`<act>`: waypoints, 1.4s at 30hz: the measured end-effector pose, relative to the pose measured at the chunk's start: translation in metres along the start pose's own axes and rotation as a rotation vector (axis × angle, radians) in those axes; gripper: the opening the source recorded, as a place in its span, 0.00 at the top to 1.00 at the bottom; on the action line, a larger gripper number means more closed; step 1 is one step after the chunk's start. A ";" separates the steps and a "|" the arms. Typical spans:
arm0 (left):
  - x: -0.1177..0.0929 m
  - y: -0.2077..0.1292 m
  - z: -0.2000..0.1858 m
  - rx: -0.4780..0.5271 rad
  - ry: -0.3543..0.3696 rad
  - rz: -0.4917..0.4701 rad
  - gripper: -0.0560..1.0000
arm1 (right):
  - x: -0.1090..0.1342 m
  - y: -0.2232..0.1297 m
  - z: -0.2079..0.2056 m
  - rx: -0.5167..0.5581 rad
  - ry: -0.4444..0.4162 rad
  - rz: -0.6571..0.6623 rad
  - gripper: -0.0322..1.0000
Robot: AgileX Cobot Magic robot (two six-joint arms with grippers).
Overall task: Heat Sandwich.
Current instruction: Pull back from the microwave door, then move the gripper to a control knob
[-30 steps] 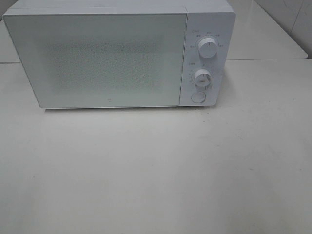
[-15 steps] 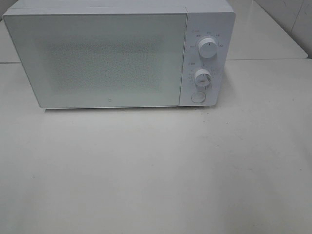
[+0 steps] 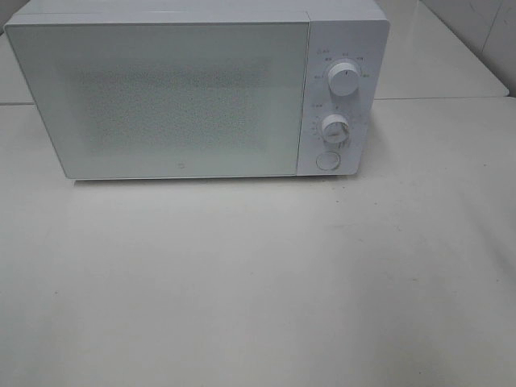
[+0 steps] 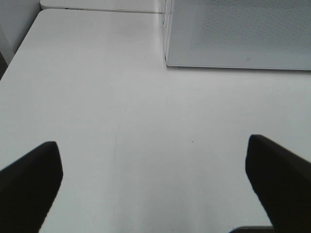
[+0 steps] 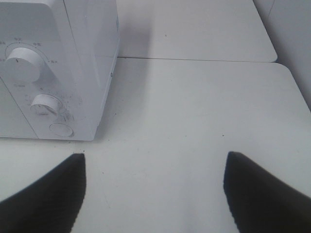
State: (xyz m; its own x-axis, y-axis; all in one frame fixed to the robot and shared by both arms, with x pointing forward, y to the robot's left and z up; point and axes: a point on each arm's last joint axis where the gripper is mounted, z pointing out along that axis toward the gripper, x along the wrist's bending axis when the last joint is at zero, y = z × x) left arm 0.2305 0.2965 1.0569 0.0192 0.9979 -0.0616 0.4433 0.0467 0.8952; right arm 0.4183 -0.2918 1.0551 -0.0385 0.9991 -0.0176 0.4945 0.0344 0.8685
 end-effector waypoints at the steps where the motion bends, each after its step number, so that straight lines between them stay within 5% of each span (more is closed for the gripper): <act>1: 0.000 0.000 0.000 0.000 0.000 0.000 0.03 | 0.000 0.000 0.003 -0.001 0.001 0.000 0.24; 11: 0.000 0.000 0.000 0.000 0.000 0.000 0.03 | 0.001 -0.001 0.034 0.001 0.008 0.039 0.24; 26: 0.000 0.000 0.000 0.000 0.000 0.000 0.03 | 0.013 -0.035 0.059 -0.314 0.051 0.025 0.24; 42: 0.000 0.000 0.000 0.000 0.000 0.000 0.03 | 0.062 -0.073 0.088 -0.285 0.010 -0.019 0.24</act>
State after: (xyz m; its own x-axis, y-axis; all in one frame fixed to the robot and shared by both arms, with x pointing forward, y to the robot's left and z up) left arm 0.2305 0.2965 1.0569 0.0192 0.9979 -0.0616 0.4433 0.0467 0.8952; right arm 0.4561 -0.2303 0.9473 -0.0542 0.9980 -0.0315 0.2299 0.0431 0.9723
